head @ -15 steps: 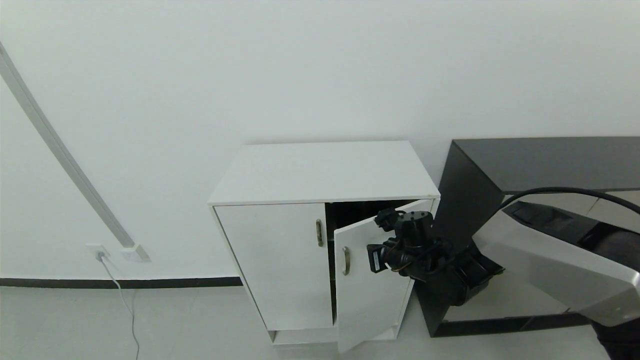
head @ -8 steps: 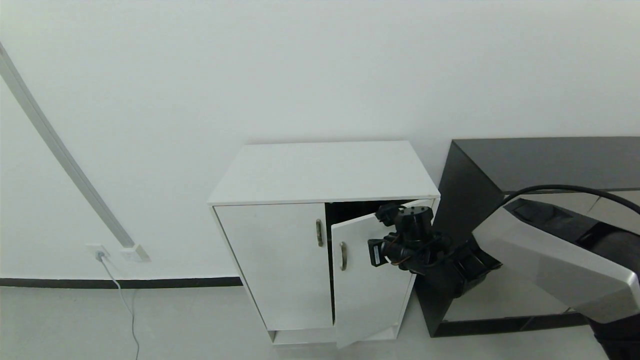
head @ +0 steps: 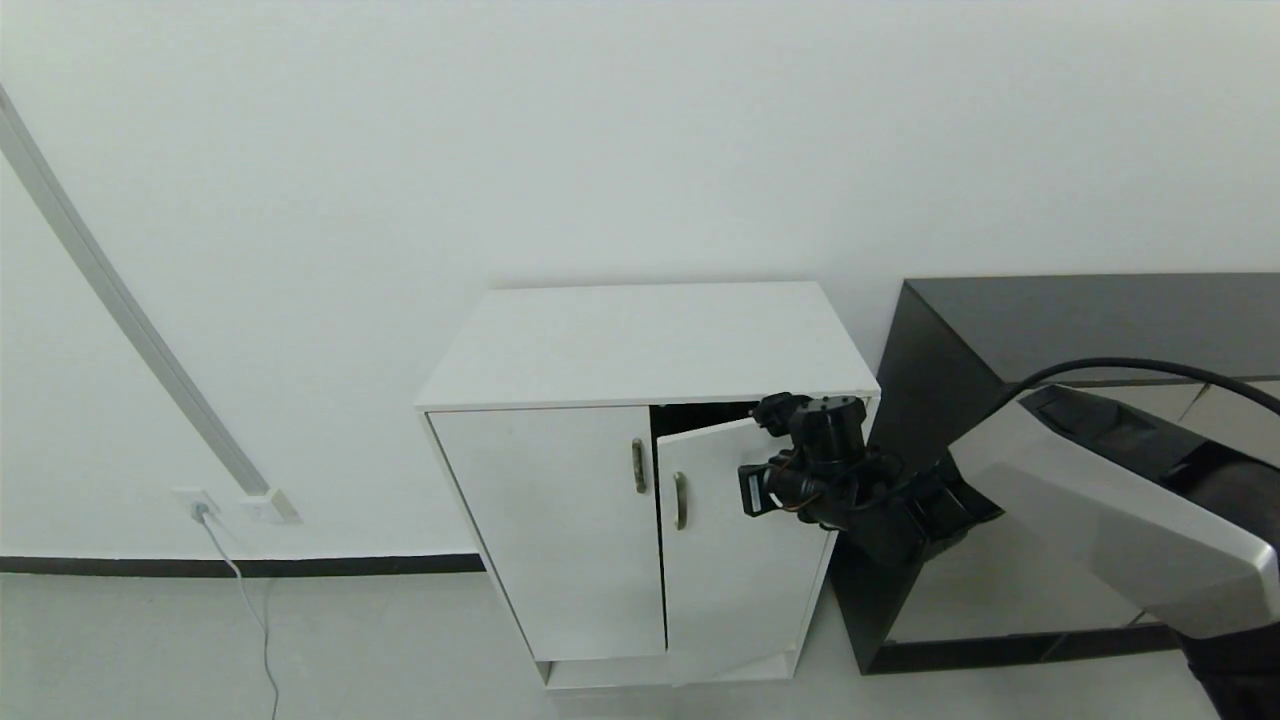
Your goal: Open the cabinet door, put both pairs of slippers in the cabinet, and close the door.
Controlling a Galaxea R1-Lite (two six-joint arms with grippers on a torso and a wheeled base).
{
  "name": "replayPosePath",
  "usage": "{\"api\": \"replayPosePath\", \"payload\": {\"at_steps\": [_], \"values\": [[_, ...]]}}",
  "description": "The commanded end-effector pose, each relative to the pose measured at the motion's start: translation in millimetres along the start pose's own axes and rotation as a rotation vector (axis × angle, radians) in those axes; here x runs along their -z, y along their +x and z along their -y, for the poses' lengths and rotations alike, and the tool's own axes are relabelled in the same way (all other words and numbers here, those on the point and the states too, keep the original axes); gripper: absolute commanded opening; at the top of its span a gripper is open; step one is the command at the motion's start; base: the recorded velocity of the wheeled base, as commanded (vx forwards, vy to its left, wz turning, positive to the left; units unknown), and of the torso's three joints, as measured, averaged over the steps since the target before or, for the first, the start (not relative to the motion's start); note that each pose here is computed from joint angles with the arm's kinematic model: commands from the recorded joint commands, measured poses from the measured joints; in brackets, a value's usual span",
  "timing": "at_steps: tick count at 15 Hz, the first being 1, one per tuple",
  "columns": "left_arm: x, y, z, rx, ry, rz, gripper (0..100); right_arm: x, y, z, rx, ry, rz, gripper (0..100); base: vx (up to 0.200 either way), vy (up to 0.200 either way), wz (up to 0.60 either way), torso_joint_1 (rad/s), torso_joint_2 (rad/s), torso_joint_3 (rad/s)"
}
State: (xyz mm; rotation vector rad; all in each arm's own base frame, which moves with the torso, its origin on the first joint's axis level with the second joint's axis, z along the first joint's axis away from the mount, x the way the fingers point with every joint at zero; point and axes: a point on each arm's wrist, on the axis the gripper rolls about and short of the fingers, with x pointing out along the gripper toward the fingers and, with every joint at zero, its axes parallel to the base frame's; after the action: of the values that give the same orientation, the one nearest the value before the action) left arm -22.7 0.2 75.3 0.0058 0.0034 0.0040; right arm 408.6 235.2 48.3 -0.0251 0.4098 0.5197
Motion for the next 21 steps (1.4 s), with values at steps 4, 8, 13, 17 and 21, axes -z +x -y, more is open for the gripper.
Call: {"api": "replayPosePath", "payload": {"at_steps": [4,8,13,17,21], "values": [[0.0,0,0.0,-0.001,0.0,0.0,0,-13,4,1,0.003,0.001,0.014,0,0.0,0.0,0.0,0.0,0.0,0.0],[0.0,0,0.0,-0.001,0.0,0.0,0,-21,8,2,0.006,0.002,0.011,0,0.0,0.0,0.0,0.0,0.0,0.0],[0.0,0,0.0,-0.001,0.0,0.0,0,-22,14,8,0.017,0.005,0.018,0,0.0,0.0,0.0,0.0,0.0,0.0],[0.0,0,0.0,-0.001,0.0,0.0,0,-24,17,10,0.02,-0.007,0.011,0,0.0,0.0,0.0,0.0,0.0,0.0],[0.0,0,0.0,-0.001,0.0,0.0,0,-26,17,11,0.023,-0.006,0.016,0,0.0,0.0,0.0,0.0,0.0,0.0]]}}
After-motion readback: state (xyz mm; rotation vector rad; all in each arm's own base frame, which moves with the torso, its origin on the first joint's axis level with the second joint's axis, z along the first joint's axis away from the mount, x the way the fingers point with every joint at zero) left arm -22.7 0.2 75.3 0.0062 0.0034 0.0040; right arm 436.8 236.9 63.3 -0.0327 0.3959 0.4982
